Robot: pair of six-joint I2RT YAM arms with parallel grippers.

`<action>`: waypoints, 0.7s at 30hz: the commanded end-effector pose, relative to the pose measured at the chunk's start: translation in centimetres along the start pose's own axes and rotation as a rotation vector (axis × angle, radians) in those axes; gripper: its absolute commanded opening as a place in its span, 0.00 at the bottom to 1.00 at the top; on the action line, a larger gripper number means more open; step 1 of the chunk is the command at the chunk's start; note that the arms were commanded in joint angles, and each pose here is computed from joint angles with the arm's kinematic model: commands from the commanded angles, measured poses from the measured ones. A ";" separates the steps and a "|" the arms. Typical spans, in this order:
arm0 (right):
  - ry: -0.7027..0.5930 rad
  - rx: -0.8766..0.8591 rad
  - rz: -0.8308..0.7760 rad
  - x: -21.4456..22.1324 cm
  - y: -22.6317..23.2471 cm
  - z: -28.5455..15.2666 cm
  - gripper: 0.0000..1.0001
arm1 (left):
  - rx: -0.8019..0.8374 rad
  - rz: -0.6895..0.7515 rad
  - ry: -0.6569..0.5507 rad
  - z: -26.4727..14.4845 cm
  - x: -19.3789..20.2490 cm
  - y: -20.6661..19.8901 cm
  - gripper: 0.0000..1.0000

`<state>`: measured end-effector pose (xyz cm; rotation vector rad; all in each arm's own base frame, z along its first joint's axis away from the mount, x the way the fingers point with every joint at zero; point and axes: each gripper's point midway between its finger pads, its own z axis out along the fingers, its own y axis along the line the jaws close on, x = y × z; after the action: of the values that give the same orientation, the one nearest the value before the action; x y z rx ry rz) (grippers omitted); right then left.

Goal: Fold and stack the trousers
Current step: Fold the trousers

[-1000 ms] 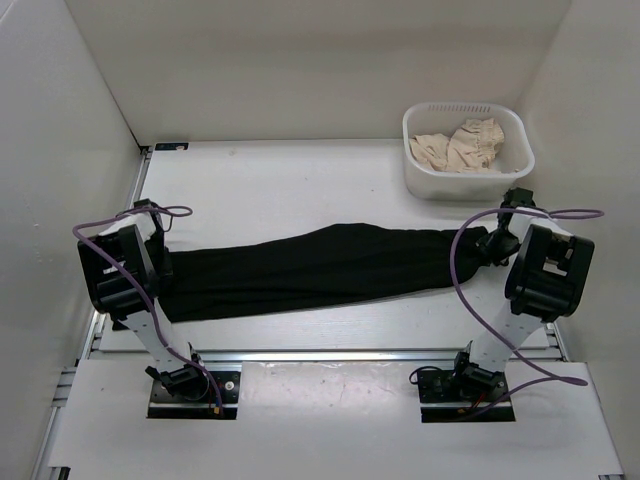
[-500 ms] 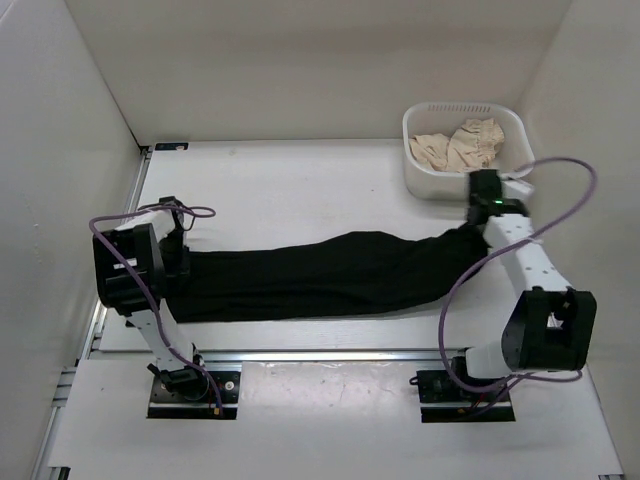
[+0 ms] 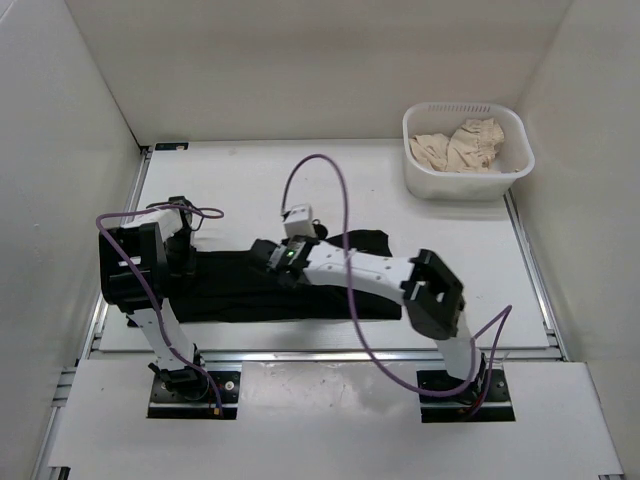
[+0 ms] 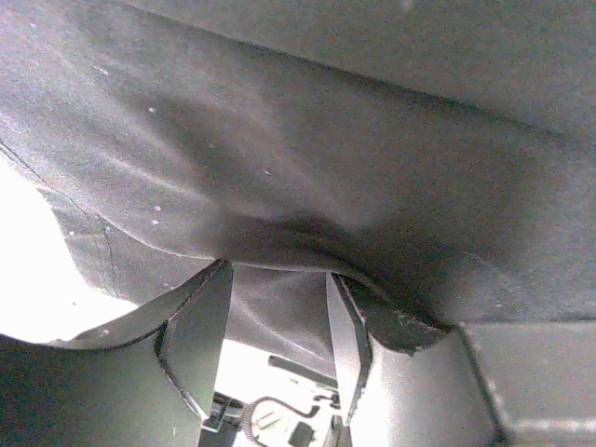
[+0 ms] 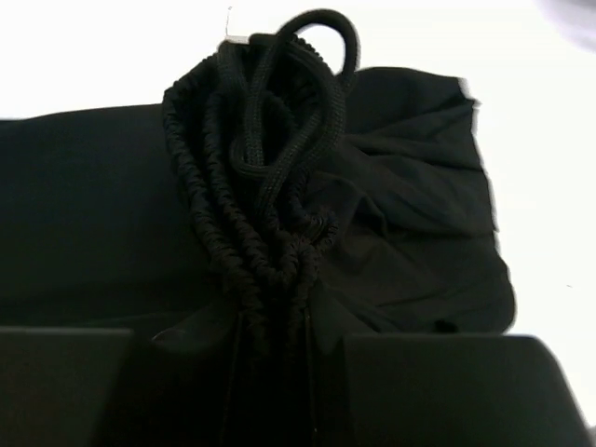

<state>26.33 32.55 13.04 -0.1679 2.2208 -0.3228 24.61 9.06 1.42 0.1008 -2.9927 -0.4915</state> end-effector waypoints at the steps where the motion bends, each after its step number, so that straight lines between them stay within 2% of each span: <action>1: -0.098 0.060 0.007 -1.8 1.3 -1.0 0.00 | 0.147 -0.033 -0.038 1.6 -1.4 -3.9 0.58; 5: -0.119 -0.009 0.013 -2.5 5.4 0.1 0.00 | 0.147 -0.031 -0.029 1.5 -1.1 -3.9 0.58; 6: -0.105 -0.040 -0.033 -2.1 6.3 0.3 0.00 | 0.147 -0.031 -0.029 1.5 -1.1 -3.9 0.58; 8: -0.046 -0.190 -0.061 -0.6 10.2 0.1 0.00 | 0.147 -0.031 -0.029 1.5 -1.1 -3.9 0.58; 11: 0.004 -0.308 -0.171 1.1 12.9 -0.5 0.03 | 0.147 -0.034 -0.039 1.3 -1.5 -3.8 0.58; 13: -0.022 -0.385 -0.269 1.8 14.6 -2.2 0.03 | 0.147 -0.031 -0.030 1.3 -1.3 -3.8 0.58; 15: -0.070 -0.454 -0.302 1.6 16.4 -3.8 0.08 | 0.147 -0.031 -0.030 1.3 -1.3 -3.8 0.58; 19: -0.049 -0.487 -0.350 2.3 16.6 -4.1 0.31 | 0.147 -0.031 -0.030 1.3 -1.3 -3.8 0.58; 20: -0.041 -0.496 -0.392 2.8 16.5 -3.9 0.56 | 0.147 -0.031 -0.030 1.3 -1.3 -3.8 0.58; 21: -0.031 -0.548 -0.408 3.1 17.3 -4.4 0.68 | 0.147 -0.031 -0.030 1.3 -1.3 -3.8 0.58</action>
<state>21.04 46.75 7.03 -0.8086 2.2224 -0.0396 24.59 8.89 1.44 0.0968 -2.9917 -0.4843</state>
